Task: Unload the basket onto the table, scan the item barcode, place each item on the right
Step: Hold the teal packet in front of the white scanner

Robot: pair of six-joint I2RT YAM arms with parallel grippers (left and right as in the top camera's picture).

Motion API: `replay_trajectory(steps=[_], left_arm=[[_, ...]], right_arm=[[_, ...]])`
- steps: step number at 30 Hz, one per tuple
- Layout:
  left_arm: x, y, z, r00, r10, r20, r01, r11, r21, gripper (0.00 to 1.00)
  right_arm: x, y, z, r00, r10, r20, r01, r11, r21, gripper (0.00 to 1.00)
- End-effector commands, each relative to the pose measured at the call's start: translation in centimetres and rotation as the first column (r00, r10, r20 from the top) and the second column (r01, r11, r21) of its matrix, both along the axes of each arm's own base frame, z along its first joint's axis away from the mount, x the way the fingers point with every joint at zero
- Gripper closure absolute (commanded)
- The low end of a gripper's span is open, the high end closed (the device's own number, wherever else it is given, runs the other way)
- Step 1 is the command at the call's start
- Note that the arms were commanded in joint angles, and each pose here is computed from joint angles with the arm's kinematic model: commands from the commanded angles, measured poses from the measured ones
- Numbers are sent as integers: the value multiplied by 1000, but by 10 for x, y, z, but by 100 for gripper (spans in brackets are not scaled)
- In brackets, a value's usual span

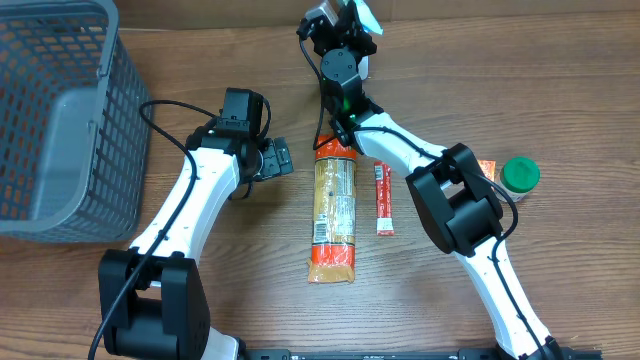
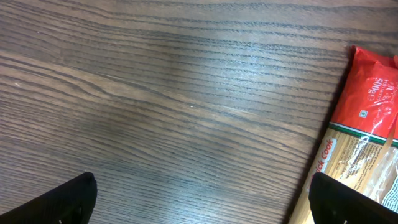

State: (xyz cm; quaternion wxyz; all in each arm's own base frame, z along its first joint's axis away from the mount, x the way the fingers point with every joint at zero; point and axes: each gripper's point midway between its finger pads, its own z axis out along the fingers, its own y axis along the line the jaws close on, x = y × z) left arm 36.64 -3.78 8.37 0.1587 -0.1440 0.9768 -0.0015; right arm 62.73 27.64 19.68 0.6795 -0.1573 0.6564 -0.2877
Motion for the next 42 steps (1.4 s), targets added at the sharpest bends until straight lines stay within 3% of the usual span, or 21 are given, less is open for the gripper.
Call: replay_trajectory(steps=[1, 8, 23, 29, 35, 42], left_arm=[[3, -1, 7, 1000, 2, 22, -2, 1000, -6, 0], [3, -1, 7, 1000, 2, 22, -2, 1000, -6, 0], [3, -1, 7, 1000, 2, 22, -2, 1000, -6, 0], [3, -1, 7, 1000, 2, 22, -2, 1000, -6, 0], [3, -1, 7, 1000, 2, 22, -2, 1000, -6, 0], [3, -1, 7, 1000, 2, 22, -2, 1000, -6, 0]], right_arm=[[4, 6, 12, 998, 42, 37, -43, 999, 25, 96], [7, 9, -16, 999, 51, -9, -51, 999, -4, 96], [5, 3, 0, 999, 21, 50, -24, 998, 60, 97], [-21, -42, 70, 959, -218, 180, 171, 954, 246, 97], [-50, -75, 138, 909, -360, 211, 269, 892, 363, 97], [-74, -82, 191, 913, -379, 152, 340, 912, 230, 97]])
